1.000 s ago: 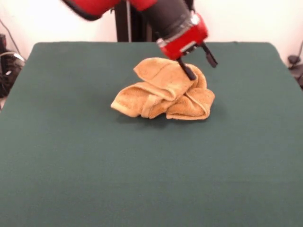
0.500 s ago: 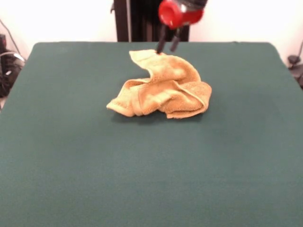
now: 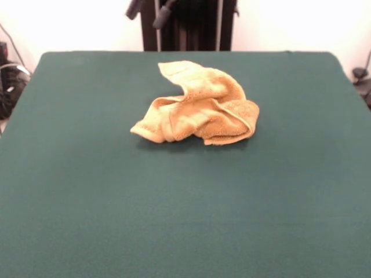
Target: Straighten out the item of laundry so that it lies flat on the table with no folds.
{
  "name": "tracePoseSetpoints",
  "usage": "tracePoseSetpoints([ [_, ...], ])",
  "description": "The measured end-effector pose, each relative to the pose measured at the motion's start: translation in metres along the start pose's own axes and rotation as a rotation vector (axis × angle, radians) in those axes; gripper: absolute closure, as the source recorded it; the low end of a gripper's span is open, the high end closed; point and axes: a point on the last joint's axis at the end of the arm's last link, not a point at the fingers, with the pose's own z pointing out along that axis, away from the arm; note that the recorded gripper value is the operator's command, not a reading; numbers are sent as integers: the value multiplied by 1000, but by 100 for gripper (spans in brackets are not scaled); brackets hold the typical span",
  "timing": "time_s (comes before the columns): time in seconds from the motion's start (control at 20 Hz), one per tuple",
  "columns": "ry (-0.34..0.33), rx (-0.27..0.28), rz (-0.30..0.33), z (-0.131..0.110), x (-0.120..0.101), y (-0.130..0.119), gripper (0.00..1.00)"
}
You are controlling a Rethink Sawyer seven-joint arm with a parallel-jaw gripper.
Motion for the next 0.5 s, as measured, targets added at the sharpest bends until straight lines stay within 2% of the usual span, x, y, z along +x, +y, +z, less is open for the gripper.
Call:
tracePoseSetpoints([
  [0.15, -90, -162, 210, 16, -5, -20, 0],
  [0.2, -143, -248, 323, 29, -9, -31, 0],
  [0.3, -199, -323, 430, 43, -11, -42, 0],
  [0.35, -280, -404, 571, 64, -12, -55, 0],
  [0.4, -314, -434, 633, 74, -11, -61, 0],
  [0.5, -356, -463, 704, 87, -10, -65, 0],
])
